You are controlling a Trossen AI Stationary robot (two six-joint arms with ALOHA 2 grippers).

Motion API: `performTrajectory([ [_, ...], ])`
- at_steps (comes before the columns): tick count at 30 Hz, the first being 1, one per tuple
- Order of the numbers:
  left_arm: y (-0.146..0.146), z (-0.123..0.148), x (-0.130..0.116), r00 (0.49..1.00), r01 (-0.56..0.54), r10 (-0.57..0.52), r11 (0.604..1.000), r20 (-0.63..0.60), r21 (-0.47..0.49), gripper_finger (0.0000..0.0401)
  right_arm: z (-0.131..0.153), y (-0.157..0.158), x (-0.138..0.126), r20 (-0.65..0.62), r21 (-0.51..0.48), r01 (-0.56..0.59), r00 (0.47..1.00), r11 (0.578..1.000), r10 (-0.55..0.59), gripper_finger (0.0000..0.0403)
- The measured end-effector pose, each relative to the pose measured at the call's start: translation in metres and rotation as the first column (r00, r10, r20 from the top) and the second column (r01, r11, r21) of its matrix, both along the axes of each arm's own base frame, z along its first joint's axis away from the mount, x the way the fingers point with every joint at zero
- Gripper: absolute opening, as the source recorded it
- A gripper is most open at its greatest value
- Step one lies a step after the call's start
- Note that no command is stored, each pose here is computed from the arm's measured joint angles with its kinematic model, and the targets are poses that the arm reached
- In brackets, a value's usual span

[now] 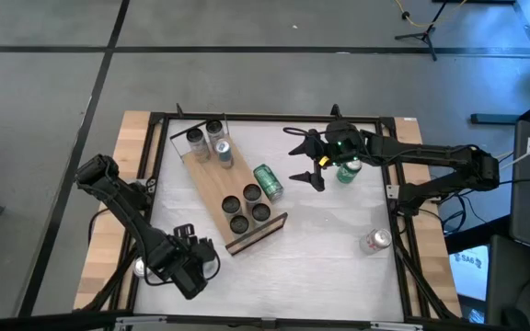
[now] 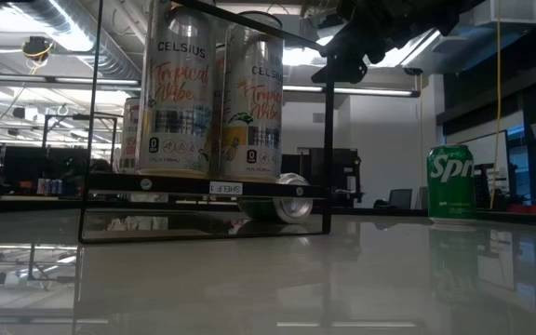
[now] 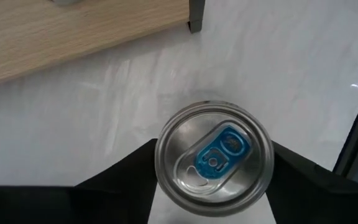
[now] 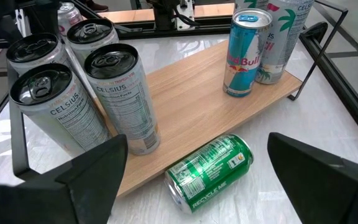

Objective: Place canned beverage on shelf
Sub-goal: Put the white blue soda can on the shelf aligned with the other white blue soda can

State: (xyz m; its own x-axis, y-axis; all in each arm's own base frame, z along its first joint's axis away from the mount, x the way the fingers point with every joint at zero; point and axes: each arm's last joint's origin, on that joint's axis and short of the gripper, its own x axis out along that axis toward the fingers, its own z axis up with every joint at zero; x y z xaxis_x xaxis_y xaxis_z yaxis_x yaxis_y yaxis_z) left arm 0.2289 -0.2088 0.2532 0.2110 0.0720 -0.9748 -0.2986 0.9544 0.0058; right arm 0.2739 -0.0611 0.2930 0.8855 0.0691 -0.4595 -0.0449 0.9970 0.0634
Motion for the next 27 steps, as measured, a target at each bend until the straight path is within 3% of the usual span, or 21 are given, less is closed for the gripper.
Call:
performTrajectory([
  [9, 0.000, 0.007, 0.002, 1.000, -0.019, 0.019, 1.000, -0.003, -0.019, 0.0218, 0.000, 0.000, 0.000, 0.000, 0.000, 0.000, 1.000, 1.000, 0.000, 0.0380],
  [27, 0.020, 0.046, 0.011, 0.999, -0.005, 0.007, 0.999, -0.037, 0.042, 0.0218, 0.000, 0.000, 0.000, 0.000, 0.000, 0.000, 1.000, 1.000, 0.000, 0.0380],
])
